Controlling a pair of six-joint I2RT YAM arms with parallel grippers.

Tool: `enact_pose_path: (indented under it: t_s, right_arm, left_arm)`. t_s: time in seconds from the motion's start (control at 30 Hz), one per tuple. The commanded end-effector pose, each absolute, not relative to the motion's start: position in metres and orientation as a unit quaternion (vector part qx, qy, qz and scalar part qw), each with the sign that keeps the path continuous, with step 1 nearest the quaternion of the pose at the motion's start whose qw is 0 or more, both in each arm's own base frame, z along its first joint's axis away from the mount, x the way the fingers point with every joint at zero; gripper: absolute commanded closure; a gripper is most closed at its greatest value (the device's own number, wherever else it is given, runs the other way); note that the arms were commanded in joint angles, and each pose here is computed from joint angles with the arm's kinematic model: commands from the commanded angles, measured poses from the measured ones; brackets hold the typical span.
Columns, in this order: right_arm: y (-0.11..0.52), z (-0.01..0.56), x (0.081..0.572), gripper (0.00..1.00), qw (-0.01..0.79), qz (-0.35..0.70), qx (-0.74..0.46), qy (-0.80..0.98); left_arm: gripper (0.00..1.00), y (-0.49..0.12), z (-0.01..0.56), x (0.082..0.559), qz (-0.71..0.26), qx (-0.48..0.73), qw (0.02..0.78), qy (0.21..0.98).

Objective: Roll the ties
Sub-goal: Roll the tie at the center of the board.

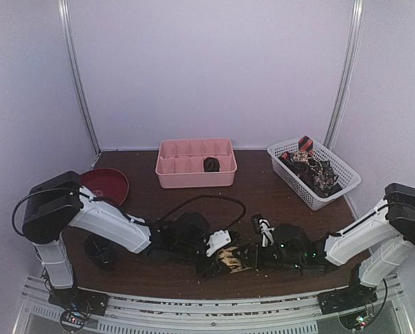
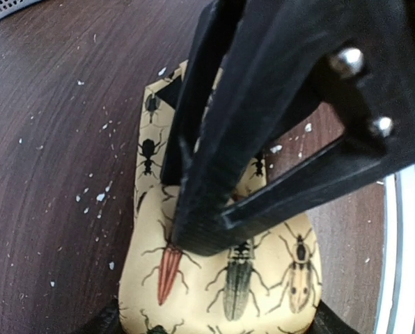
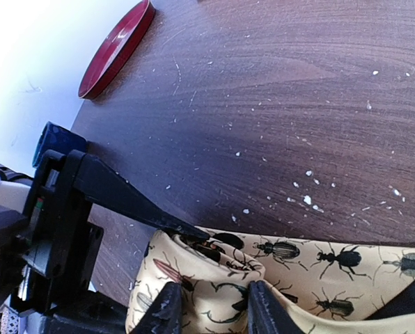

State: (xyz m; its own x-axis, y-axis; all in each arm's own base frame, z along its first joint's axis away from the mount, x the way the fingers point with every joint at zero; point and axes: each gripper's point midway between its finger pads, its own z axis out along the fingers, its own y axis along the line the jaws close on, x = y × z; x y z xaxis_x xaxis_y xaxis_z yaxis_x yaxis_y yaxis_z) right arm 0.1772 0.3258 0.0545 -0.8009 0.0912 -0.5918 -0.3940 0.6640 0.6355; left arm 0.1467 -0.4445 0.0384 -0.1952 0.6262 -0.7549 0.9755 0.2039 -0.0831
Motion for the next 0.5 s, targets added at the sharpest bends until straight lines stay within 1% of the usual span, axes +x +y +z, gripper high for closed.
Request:
enact_pose_path:
  t_s: [0.0,0.07,0.2,0.47]
  right_arm:
    - [0.322,0.056,0.174,0.64,0.299,0.383,-0.093,0.869]
    - [0.318,0.055,0.176,0.62,0.296,0.362,-0.086,0.88]
    - [0.306,0.056,0.179,0.59,0.299,0.323,-0.058,0.896]
    - [0.313,0.07,0.176,0.59,0.305,0.326,-0.049,0.894]
  left_arm:
    - [0.37,-0.456,0.051,0.157,-0.287,0.56,0.329,0.704]
    - [0.46,-0.455,0.05,0.159,-0.277,0.559,0.329,0.709]
    - [0.51,-0.452,0.044,0.164,-0.259,0.557,0.323,0.72]
    - [0.53,-0.453,0.044,0.165,-0.26,0.551,0.321,0.725]
